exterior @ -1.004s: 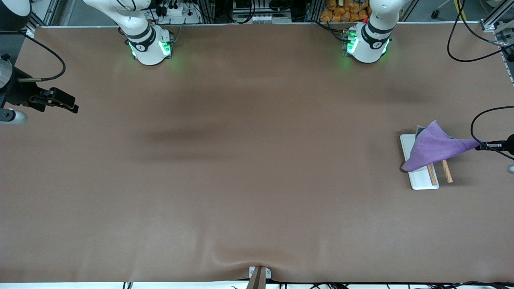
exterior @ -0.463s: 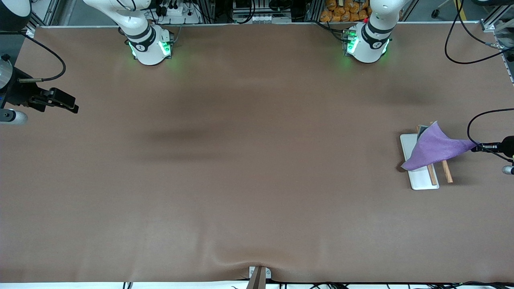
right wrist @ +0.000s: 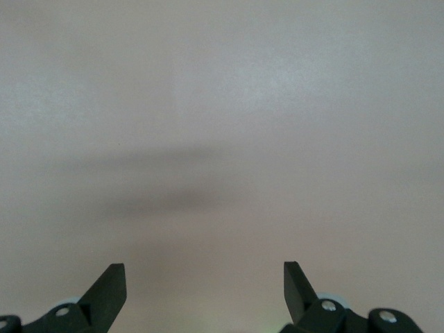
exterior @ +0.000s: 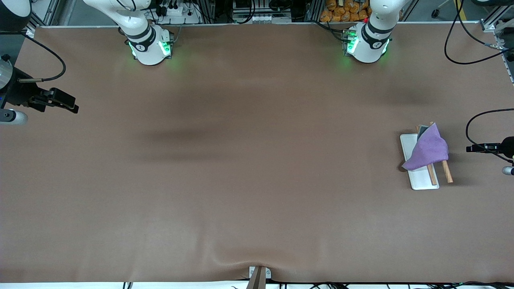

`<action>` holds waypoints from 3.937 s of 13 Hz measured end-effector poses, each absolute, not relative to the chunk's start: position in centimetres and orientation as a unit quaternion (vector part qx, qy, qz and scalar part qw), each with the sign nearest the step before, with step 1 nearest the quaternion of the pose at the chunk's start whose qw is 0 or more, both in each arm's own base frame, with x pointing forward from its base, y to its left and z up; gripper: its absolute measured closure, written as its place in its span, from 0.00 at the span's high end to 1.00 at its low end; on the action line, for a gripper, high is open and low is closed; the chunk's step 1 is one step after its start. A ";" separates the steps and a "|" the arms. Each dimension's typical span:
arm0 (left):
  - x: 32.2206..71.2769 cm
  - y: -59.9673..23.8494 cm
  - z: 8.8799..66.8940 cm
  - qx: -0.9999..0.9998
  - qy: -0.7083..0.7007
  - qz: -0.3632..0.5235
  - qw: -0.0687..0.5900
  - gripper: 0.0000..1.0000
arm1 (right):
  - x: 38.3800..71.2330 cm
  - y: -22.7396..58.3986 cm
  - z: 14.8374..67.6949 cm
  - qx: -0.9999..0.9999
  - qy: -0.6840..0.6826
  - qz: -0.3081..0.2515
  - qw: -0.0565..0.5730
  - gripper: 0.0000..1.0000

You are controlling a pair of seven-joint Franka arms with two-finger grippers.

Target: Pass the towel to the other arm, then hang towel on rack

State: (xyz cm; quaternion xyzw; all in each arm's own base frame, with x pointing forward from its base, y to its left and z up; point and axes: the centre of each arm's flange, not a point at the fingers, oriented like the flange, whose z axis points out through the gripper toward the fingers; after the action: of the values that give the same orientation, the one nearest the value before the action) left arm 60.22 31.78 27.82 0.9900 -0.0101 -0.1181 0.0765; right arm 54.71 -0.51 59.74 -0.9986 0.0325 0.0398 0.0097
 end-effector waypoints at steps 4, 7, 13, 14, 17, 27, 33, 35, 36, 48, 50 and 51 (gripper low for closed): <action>61.3 30.7 33.5 0.994 -0.021 -0.089 0.060 1.00 | 54.7 -0.5 59.7 -0.999 0.033 0.040 0.010 1.00; 61.8 26.8 39.5 0.994 -0.046 -0.082 0.056 1.00 | 54.7 -0.6 59.7 -0.999 0.033 0.040 0.010 1.00; 62.2 15.2 49.6 0.996 -0.039 -0.067 0.039 1.00 | 54.7 -0.6 59.7 -0.999 0.033 0.040 0.010 1.00; 62.2 13.2 50.9 0.996 -0.045 -0.061 0.036 1.00 | 54.7 -0.6 59.7 -0.999 0.033 0.040 0.010 1.00; 61.6 8.3 53.6 0.996 -0.057 -0.061 0.030 1.00 | 54.7 -0.6 59.7 -0.999 0.033 0.040 0.010 1.00; 59.9 4.0 58.5 0.998 -0.023 -0.032 0.038 1.00 | 54.8 -0.8 59.6 -0.998 0.035 0.041 0.010 1.00; 58.5 1.7 61.1 0.999 -0.028 -0.022 0.013 1.00 | 54.8 -0.9 59.6 -0.998 0.035 0.042 0.010 1.00; 57.9 0.6 61.5 0.999 -0.027 -0.031 -0.006 1.00 | 54.8 -0.9 59.6 -0.998 0.036 0.042 0.010 1.00; 57.5 0.1 61.9 0.999 -0.028 -0.032 -0.014 1.00 | 54.8 -0.9 59.5 -0.998 0.036 0.042 0.010 1.00; 50.9 -3.7 64.4 0.999 -0.011 -0.030 -0.025 1.00 | 54.8 -0.9 59.5 -0.998 0.036 0.042 0.010 1.00; 49.7 -3.8 64.9 0.999 -0.004 -0.026 -0.026 1.00 | 54.8 -0.9 59.5 -0.998 0.036 0.042 0.010 1.00; 49.3 -3.8 65.1 0.999 -0.002 -0.025 -0.026 1.00 | 54.8 -0.9 59.5 -0.998 0.036 0.042 0.010 1.00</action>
State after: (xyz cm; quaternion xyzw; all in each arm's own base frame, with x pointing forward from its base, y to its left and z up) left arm 49.31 -3.82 65.08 0.9994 -0.0021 -0.0250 -0.0258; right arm 54.80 -0.92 59.53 -0.9984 0.0358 0.0420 0.0099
